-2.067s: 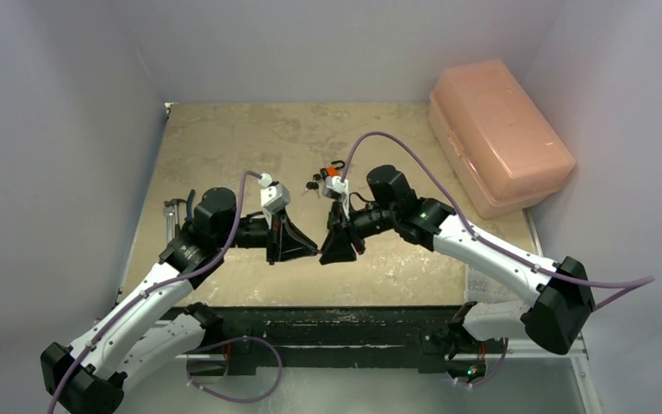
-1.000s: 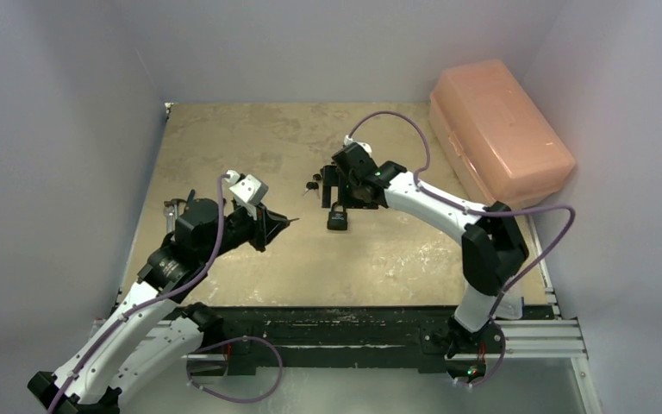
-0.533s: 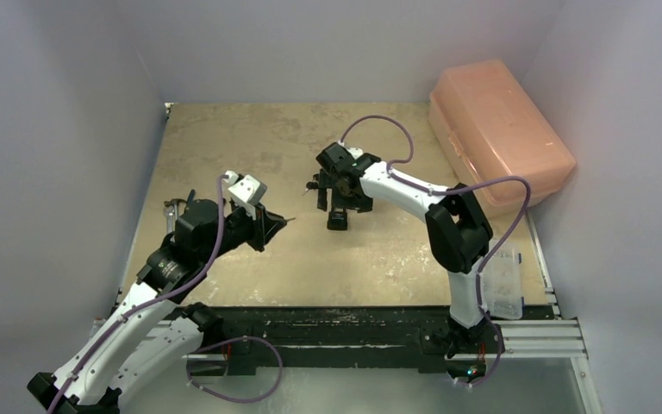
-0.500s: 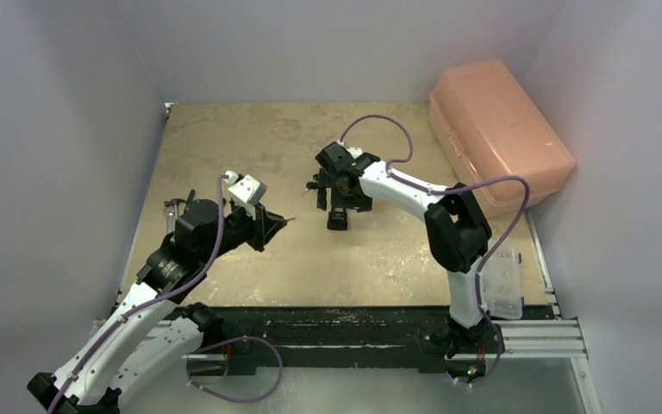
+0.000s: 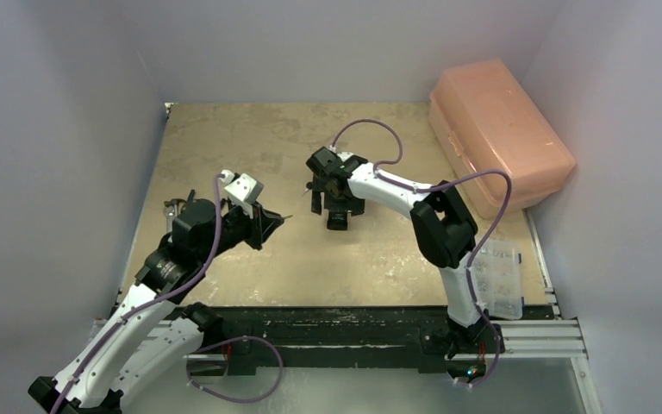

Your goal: Unlock with the key

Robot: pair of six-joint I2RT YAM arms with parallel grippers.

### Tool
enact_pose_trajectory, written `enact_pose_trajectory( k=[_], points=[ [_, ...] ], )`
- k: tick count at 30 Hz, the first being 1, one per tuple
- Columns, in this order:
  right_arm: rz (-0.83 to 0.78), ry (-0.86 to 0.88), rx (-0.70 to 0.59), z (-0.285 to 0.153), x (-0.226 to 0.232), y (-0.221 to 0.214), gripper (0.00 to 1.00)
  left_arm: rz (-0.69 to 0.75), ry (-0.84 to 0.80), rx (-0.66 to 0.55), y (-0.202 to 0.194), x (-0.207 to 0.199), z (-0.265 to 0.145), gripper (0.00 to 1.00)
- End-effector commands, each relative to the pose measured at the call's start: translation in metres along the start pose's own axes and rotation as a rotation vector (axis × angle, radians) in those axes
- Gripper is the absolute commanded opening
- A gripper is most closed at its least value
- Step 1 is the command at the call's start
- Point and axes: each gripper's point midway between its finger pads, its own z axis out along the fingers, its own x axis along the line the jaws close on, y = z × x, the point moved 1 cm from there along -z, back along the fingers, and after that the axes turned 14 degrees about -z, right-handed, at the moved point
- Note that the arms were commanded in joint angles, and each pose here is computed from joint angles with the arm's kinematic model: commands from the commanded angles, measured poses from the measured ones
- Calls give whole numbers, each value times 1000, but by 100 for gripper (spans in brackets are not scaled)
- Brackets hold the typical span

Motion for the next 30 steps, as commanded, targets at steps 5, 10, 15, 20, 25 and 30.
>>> enact_pose_trajectory(
  k=[5,10,15,20,25,30],
  points=[
    [14,-19,-23,3,8,5,90,16,-29,-73,25,-10,-7,0],
    [16,-21,-18,9,8,1,82,15,-29,-75,25,-10,-8,0],
    [16,-22,-9,15,8,-4,71,15,-28,-77,26,-10,-8,0],
    [31,14,15,17,14,-11,53,16,-29,-81,26,-10,-9,0],
    [38,81,-9,12,21,-9,10,17,-35,-80,26,-11,-9,0],
    [50,192,-89,-10,29,3,0,19,-45,-84,27,-13,-10,0]
  ],
)
